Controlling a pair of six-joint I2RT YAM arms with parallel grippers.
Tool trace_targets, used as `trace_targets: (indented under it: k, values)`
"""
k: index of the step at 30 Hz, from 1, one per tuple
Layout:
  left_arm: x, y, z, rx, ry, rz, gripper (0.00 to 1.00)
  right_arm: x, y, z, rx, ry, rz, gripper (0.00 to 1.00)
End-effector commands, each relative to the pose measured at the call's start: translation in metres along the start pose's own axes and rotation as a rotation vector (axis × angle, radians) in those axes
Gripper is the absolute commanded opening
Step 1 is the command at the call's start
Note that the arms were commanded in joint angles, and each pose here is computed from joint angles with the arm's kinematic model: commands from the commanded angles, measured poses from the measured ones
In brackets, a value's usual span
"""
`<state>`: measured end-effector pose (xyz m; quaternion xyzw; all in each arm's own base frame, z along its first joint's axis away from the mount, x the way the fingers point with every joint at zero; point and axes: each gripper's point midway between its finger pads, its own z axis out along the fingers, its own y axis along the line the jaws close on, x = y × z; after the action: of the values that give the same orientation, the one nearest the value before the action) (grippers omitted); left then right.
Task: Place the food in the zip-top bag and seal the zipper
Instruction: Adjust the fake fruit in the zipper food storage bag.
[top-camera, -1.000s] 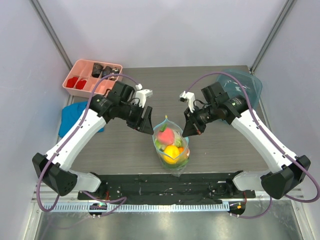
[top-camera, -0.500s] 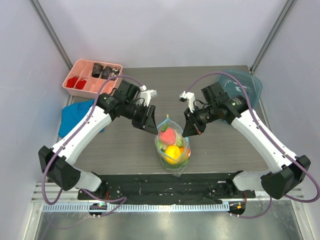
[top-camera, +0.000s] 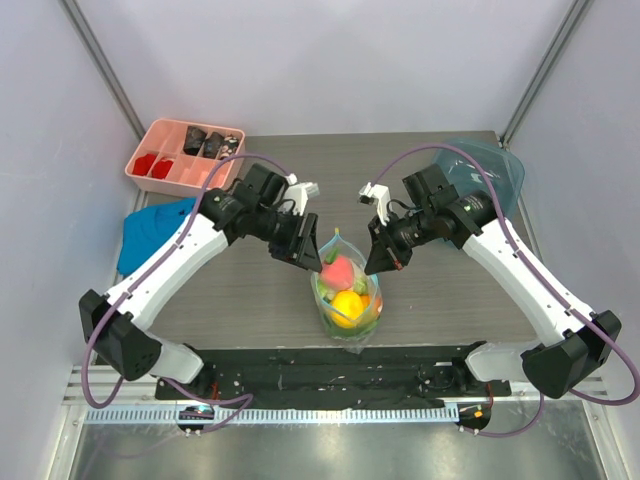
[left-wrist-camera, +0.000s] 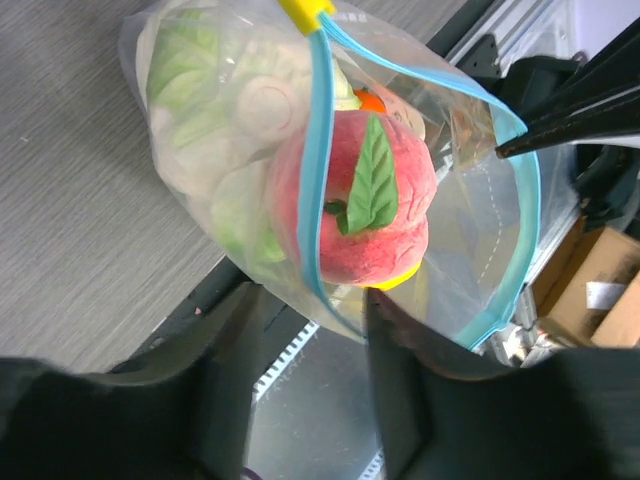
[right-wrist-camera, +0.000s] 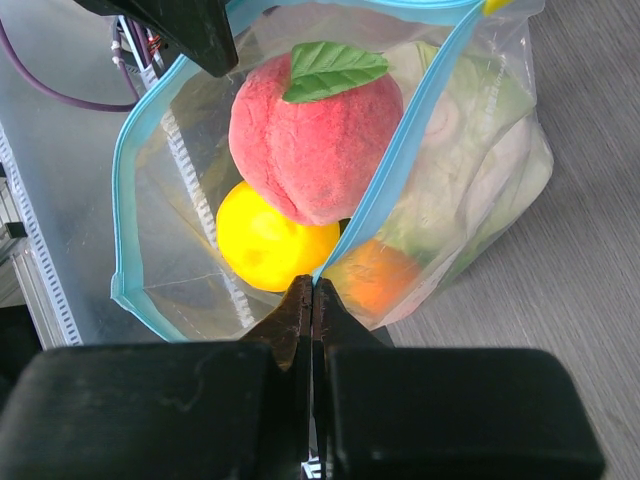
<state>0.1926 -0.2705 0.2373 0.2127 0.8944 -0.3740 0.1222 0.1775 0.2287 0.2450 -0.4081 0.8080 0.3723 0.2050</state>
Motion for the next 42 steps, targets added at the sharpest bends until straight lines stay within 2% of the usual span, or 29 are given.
trace_targets:
  k: [1, 2, 4, 5, 6, 11, 19, 23, 30, 34, 37, 39, 41, 42]
  values:
    - [-0.006, -0.012, -0.005, -0.011, -0.048, 0.063, 0.42, -0.011, 0.009, -0.011, -0.003, -0.052, -0.049, 0.01]
    - [-0.006, -0.018, -0.005, 0.024, -0.041, 0.063, 0.29, -0.012, 0.010, -0.012, -0.006, -0.057, -0.050, 0.01]
    - [-0.008, -0.030, -0.010, 0.070, -0.050, 0.072, 0.15, -0.015, 0.014, -0.013, -0.018, -0.068, -0.046, 0.01]
    - [-0.010, -0.038, -0.015, 0.099, -0.068, 0.072, 0.04, -0.017, 0.016, -0.014, -0.025, -0.075, -0.045, 0.01]
    - [-0.016, -0.047, -0.017, 0.133, -0.097, 0.089, 0.00, -0.021, 0.018, -0.015, -0.032, -0.088, -0.046, 0.01]
    - [-0.017, -0.064, -0.010, 0.185, -0.078, 0.094, 0.00, -0.037, 0.034, -0.015, -0.114, -0.136, -0.007, 0.01]
    - [-0.022, -0.085, 0.017, 0.241, -0.044, 0.105, 0.00, -0.040, 0.046, 0.001, -0.201, -0.121, 0.021, 0.01]
    - [-0.013, -0.080, 0.039, 0.238, -0.008, 0.086, 0.00, -0.027, 0.047, 0.022, -0.230, -0.089, 0.037, 0.01]
    - [0.002, -0.048, 0.070, 0.178, 0.011, 0.031, 0.00, 0.023, 0.009, 0.055, -0.134, 0.029, 0.058, 0.01]
    - [0.000, -0.058, 0.053, 0.210, -0.044, 0.078, 0.00, 0.033, 0.000, 0.047, -0.097, 0.040, 0.063, 0.01]
    - [-0.011, -0.065, 0.033, 0.186, -0.117, 0.163, 0.00, 0.009, 0.007, 0.031, -0.093, -0.020, 0.049, 0.01]
    - [-0.021, -0.076, 0.022, 0.188, -0.139, 0.204, 0.00, -0.005, 0.015, 0.024, -0.113, -0.058, 0.036, 0.01]
    - [-0.020, -0.081, 0.016, 0.187, -0.105, 0.201, 0.01, -0.020, 0.022, 0.016, -0.109, -0.117, 0.013, 0.01]
    - [-0.030, -0.090, 0.007, 0.197, -0.133, 0.216, 0.01, -0.023, 0.023, 0.013, -0.106, -0.133, 0.010, 0.01]
